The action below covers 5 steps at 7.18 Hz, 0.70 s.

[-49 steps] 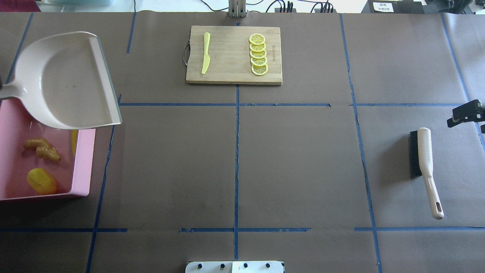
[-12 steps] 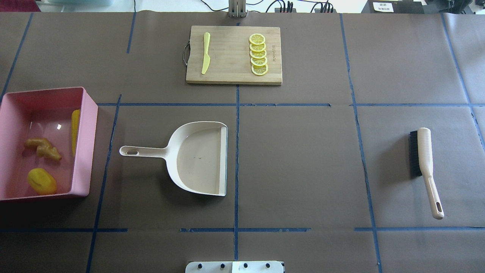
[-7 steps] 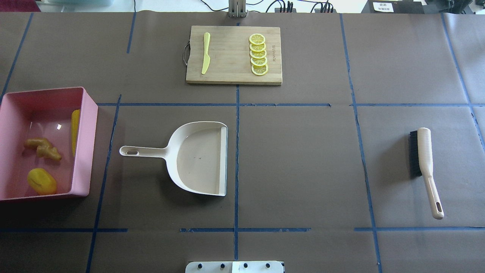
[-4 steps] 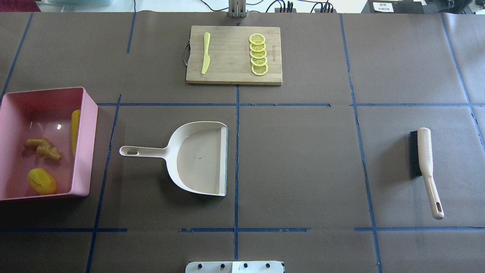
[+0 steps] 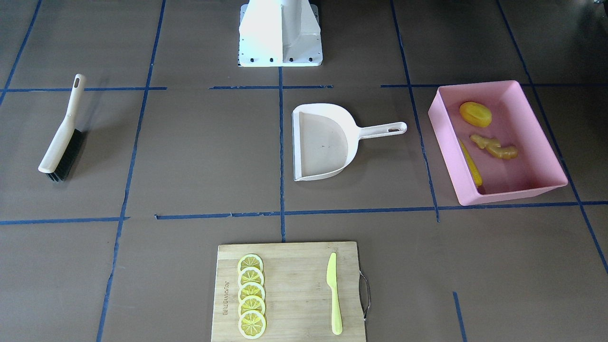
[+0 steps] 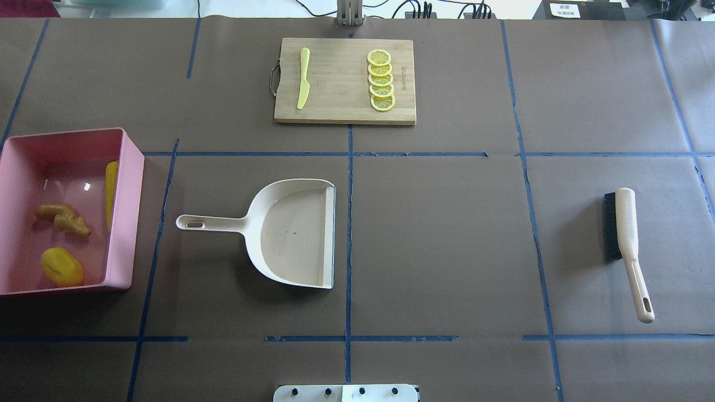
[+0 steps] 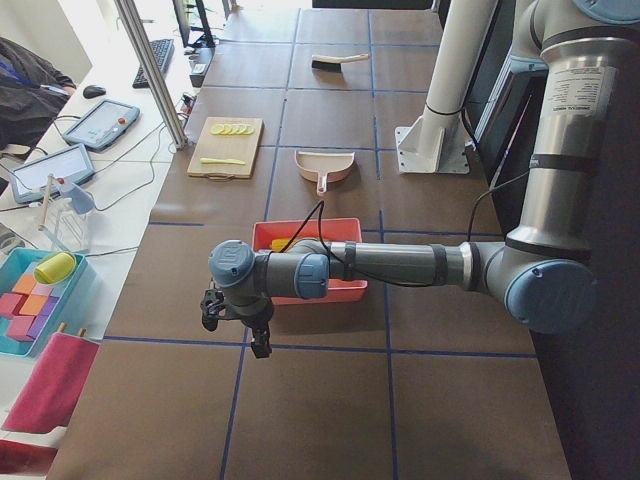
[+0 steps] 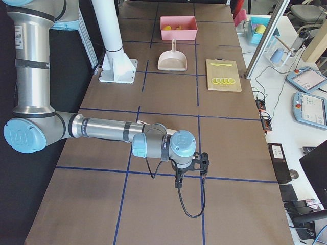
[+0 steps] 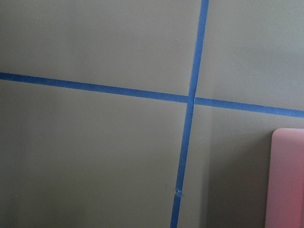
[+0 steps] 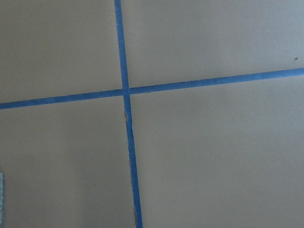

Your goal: Sweep and dump trash into bin

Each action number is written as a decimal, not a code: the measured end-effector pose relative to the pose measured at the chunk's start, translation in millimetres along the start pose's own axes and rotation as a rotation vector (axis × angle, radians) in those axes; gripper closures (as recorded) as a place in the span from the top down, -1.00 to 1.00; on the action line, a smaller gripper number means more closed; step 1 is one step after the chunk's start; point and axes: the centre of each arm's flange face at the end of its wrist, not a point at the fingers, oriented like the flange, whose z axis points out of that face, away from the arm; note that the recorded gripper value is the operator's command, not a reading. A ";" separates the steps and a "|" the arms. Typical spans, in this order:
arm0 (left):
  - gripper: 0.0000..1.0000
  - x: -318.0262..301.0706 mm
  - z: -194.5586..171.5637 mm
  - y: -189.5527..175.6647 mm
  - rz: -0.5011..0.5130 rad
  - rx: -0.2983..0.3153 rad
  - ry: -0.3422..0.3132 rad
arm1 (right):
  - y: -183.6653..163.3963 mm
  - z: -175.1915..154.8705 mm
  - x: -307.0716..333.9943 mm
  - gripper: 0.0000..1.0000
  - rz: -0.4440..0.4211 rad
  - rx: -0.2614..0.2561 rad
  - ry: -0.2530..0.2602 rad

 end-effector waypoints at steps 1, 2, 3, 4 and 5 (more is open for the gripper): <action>1.00 -0.9 0.7 0.6 0.015 0.003 -0.001 | -0.4 0.1 0.1 1.00 -0.001 0.000 0.005; 1.00 -2.3 1.7 1.7 0.047 0.010 -0.002 | -0.5 0.1 0.2 1.00 -0.002 0.000 0.008; 1.00 -3.3 2.4 2.6 0.075 0.017 -0.002 | -0.5 0.3 1.0 1.00 -0.002 0.001 0.016; 1.00 -3.2 2.3 2.7 0.093 0.025 -0.002 | -0.6 0.7 1.9 1.00 -0.003 0.000 0.026; 1.00 -2.7 1.9 2.5 0.101 0.029 -0.001 | -0.6 0.7 2.5 1.00 -0.002 0.000 0.033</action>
